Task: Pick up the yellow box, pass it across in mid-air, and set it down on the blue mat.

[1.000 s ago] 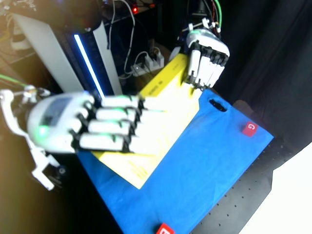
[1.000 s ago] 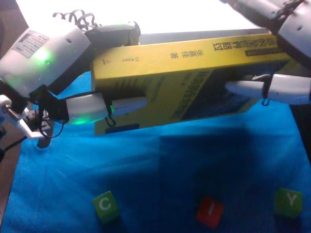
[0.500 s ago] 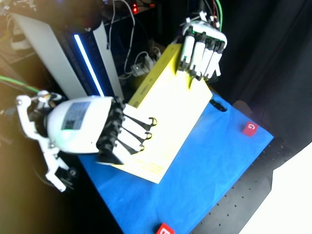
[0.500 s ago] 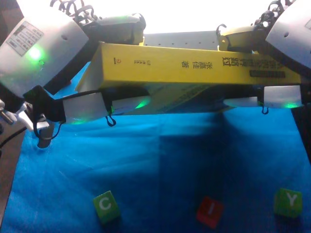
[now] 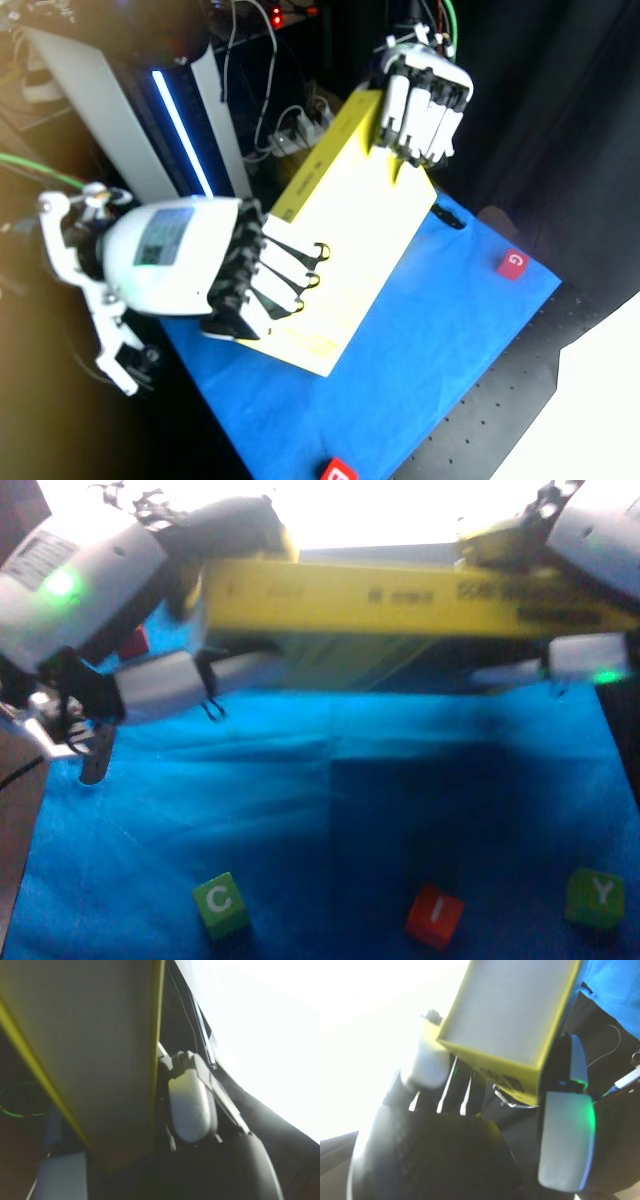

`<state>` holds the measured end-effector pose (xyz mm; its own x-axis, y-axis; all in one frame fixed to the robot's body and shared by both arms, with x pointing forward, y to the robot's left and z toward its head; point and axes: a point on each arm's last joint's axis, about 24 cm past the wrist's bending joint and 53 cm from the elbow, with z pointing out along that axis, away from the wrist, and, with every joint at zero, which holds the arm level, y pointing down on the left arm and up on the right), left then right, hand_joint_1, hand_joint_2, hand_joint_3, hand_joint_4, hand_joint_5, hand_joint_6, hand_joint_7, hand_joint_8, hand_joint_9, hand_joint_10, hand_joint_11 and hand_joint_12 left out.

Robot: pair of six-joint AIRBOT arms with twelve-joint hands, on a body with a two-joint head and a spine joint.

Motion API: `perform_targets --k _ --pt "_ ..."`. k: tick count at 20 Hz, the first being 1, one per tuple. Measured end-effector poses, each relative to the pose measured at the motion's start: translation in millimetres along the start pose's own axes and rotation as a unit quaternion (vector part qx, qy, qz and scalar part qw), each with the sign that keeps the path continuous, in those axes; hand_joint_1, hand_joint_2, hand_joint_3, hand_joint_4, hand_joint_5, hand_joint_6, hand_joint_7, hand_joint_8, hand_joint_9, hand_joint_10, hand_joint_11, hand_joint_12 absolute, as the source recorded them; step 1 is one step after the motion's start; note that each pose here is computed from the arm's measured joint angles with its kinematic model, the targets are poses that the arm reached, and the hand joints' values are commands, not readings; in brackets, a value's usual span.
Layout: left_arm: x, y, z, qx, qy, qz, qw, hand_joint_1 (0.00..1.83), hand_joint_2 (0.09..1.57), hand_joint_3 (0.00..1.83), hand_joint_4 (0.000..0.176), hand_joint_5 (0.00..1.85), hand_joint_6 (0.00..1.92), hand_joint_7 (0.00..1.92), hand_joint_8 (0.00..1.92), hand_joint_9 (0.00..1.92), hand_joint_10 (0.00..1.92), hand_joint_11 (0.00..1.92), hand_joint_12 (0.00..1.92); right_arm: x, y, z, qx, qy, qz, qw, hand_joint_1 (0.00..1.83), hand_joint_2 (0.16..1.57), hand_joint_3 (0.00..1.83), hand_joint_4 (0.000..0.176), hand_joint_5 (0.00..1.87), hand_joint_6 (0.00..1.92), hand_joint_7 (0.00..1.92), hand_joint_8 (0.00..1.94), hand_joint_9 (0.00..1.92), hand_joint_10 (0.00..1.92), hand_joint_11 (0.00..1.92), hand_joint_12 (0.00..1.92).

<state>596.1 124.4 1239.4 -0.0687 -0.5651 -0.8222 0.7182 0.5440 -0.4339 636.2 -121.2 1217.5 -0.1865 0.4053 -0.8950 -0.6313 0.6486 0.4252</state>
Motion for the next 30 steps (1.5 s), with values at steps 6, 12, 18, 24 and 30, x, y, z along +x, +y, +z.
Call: perform_targets --k 6,12,18,24,30 --pt "-15.1 15.1 -6.7 -0.03 -0.015 0.02 0.9992 0.48 1.17 0.0 0.093 0.0 0.0 0.0 0.0 0.0 0.0 0.0 0.0 -24.9 8.2 -12.5 -0.005 -0.017 -0.021 0.9996 1.55 1.13 0.08 0.0 1.16 1.92 1.41 1.94 1.56 1.92 1.63 1.92" --pt "-32.9 42.0 -23.6 -0.086 -0.026 0.037 0.9952 0.59 1.18 0.0 0.016 0.0 0.0 0.0 0.0 0.0 0.0 0.0 0.0 -51.2 15.3 -31.7 -0.002 -0.038 -0.032 0.9988 1.6 1.14 0.07 0.0 1.14 1.92 1.41 1.94 1.58 1.92 1.67 1.92" --pt "-44.2 50.3 -45.3 -0.115 -0.028 0.058 0.9913 0.53 1.18 0.0 0.074 0.0 0.0 0.0 0.0 0.0 0.0 0.0 0.0 -18.8 15.7 -42.5 0.004 0.003 -0.023 0.9997 1.65 1.12 0.04 0.0 1.1 1.92 1.41 1.94 1.53 1.92 1.6 1.92" --pt "-50.5 50.3 -46.1 -0.115 -0.039 0.061 0.9907 0.52 1.19 0.0 0.087 0.0 0.0 0.0 0.0 0.0 0.0 0.0 0.0 -2.2 -18.9 -60.7 0.064 0.034 -0.008 0.9973 1.57 1.15 0.05 0.0 1.05 1.92 1.31 1.94 1.44 1.92 1.53 1.92" --pt "-52.5 50.9 -46.4 -0.117 -0.044 0.061 0.9904 0.43 1.2 0.0 0.106 0.0 0.0 0.0 0.0 0.0 0.0 0.0 0.0 -2.1 -48.0 -64.6 0.099 0.054 -0.022 0.9934 1.42 1.17 0.04 0.0 1.0 1.92 1.25 1.94 1.38 1.92 1.47 1.92"
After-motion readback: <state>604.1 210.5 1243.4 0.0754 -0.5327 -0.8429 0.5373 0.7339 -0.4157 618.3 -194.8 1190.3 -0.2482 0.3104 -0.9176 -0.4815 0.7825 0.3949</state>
